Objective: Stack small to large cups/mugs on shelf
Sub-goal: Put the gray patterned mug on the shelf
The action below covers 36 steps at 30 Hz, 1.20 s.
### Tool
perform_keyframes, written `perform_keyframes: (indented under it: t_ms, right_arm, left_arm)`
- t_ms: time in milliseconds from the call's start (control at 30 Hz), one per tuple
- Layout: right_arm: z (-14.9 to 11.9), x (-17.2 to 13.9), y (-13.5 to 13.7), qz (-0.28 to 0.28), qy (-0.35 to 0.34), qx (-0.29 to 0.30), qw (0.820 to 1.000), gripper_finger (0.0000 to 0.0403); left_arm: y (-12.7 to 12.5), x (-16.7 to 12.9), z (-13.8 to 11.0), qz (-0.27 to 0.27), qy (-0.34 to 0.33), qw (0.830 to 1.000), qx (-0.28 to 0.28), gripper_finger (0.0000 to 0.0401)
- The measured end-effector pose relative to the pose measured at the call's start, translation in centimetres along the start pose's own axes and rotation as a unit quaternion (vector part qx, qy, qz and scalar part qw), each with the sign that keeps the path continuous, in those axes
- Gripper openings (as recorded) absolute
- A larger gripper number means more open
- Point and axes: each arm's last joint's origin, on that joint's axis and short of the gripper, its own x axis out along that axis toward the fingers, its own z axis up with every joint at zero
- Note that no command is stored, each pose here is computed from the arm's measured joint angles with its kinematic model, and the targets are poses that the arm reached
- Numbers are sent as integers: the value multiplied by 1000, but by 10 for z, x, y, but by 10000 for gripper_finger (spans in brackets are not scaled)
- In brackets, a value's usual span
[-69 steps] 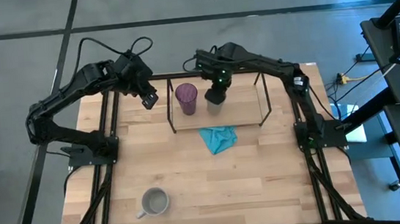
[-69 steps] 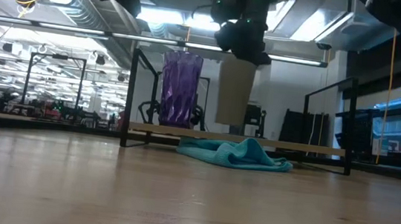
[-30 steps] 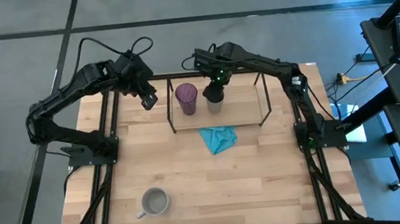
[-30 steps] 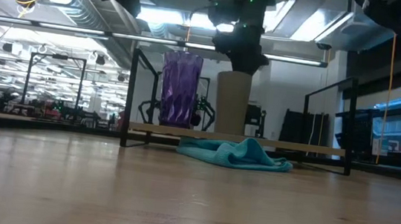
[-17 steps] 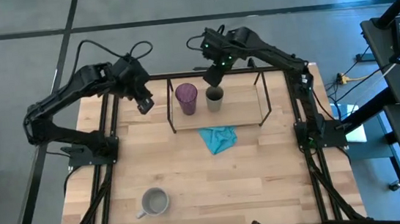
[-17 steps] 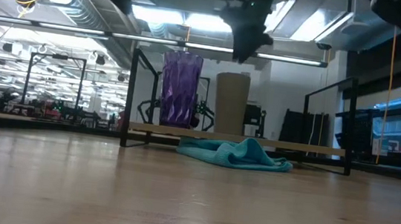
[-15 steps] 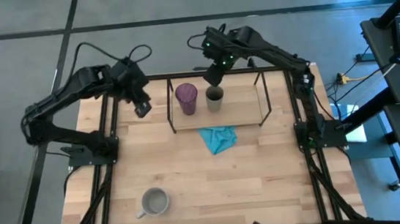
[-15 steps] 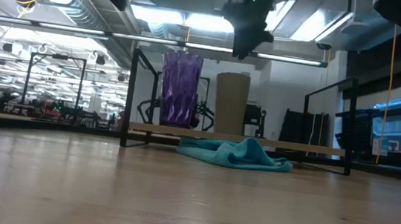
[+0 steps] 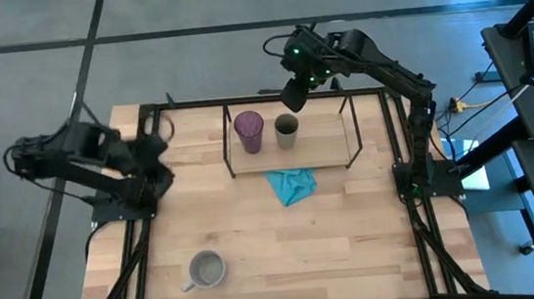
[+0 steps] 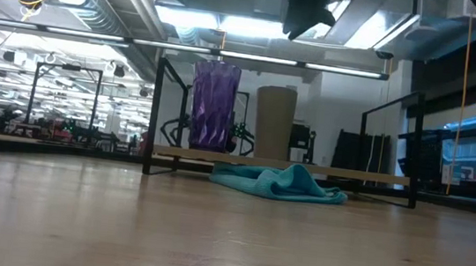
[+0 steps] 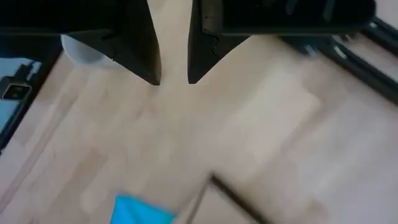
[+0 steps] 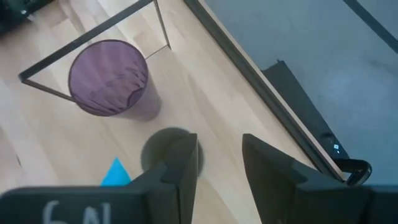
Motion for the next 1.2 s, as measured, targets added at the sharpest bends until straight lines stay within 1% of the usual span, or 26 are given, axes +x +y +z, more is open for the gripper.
perform_keyframes:
  t_ms: [100,267,333,500,700,800,1000,1133,1200]
  right_arm:
    - [0,0,0,0,0,-1,1000,129]
    - [0,0,0,0,-2,-2,1000,129]
    - [0,0,0,0,-2,-3,1000,129]
    - [0,0,0,0,-2,-6,1000,129]
    - [0,0,0,0,-2,-14,1000,129]
    - [0,1,0,1,-1,-15,1000,129]
    - [0,1,0,4,-1,-20,1000,129]
    - [0,1,0,4,-1,-26,1000,129]
    - [0,1,0,4,-1,-28,1000,129]
  left_arm:
    - [-8,26,-21,-13,35,999,-33,90]
    - [-36,63,-46,-52,63,995,-57,112]
    - [-44,73,-54,-46,77,994,-64,118]
    - [-62,88,-78,-15,119,991,-62,122]
    - [-93,106,-101,-40,126,989,-59,120]
    - [-105,117,-110,-39,125,990,-51,120]
    - [-114,136,-127,0,137,989,-53,120]
    - [-118,140,-129,0,137,989,-62,120]
    - [-119,142,-130,-2,136,989,-55,120]
